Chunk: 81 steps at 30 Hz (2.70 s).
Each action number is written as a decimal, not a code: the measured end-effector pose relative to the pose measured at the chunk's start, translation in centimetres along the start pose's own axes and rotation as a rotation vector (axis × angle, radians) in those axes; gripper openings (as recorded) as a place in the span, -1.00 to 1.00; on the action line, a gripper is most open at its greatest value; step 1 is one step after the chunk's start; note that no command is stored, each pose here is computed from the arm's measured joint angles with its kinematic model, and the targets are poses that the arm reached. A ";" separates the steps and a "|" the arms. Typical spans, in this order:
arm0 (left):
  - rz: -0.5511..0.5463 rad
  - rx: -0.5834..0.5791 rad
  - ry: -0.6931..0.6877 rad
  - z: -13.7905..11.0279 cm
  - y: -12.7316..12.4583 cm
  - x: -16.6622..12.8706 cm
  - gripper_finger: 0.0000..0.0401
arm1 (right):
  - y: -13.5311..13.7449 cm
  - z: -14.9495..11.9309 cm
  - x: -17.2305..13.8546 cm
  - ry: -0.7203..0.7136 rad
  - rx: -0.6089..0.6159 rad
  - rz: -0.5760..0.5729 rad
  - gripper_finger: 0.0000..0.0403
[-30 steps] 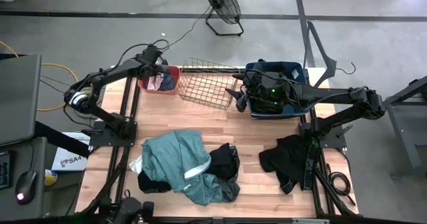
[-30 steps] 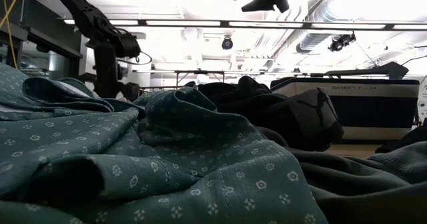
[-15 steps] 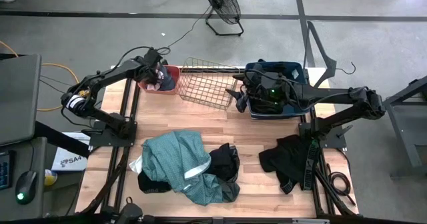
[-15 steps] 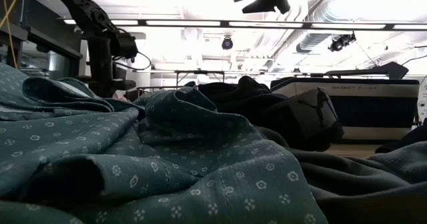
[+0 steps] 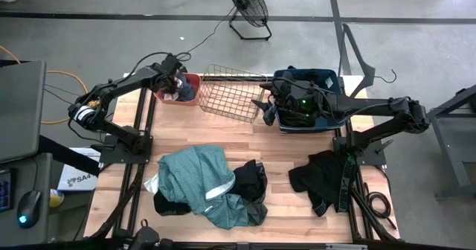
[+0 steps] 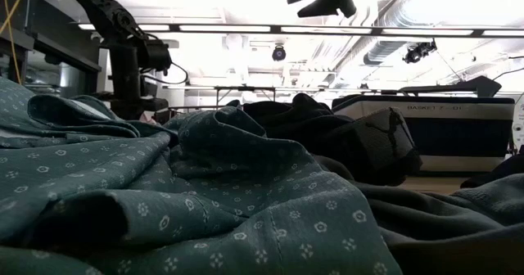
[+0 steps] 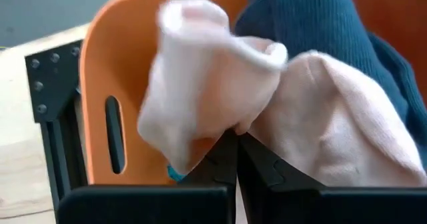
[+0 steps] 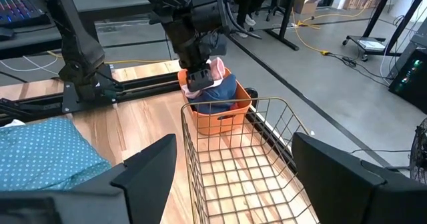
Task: Pick & Place Cloths
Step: Put the light pink sock into the orange bin, then adjust the violet sock in the orange bin
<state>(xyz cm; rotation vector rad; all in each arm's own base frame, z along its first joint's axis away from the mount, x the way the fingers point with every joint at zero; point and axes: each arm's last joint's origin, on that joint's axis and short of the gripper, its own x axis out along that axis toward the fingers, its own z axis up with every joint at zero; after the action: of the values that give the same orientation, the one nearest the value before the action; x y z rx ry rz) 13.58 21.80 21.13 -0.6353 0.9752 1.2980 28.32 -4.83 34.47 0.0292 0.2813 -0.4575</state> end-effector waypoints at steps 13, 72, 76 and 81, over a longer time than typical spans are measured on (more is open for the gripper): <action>-0.026 0.022 -0.004 1.7 0.1 -2.1 -0.64 | 0.0 0.0 0.0 0.001 0.000 0.000 0.43; 0.017 0.098 0.064 1.5 -2.5 4.0 -1.00 | 0.0 -0.2 0.0 0.023 -0.002 -0.001 0.43; 0.023 0.097 0.067 1.4 -2.4 4.1 -1.00 | 0.0 -0.3 0.0 0.035 -0.006 -0.002 0.43; 0.000 0.082 0.013 2.6 -2.5 2.7 -0.97 | 0.0 -0.3 0.0 0.034 -0.006 -0.002 0.43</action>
<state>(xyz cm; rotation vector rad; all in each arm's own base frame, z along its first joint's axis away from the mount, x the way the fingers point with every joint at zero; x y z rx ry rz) 16.52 24.82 19.71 -0.5815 1.0338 1.2485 28.22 -4.82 34.15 0.0312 0.3157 -0.4586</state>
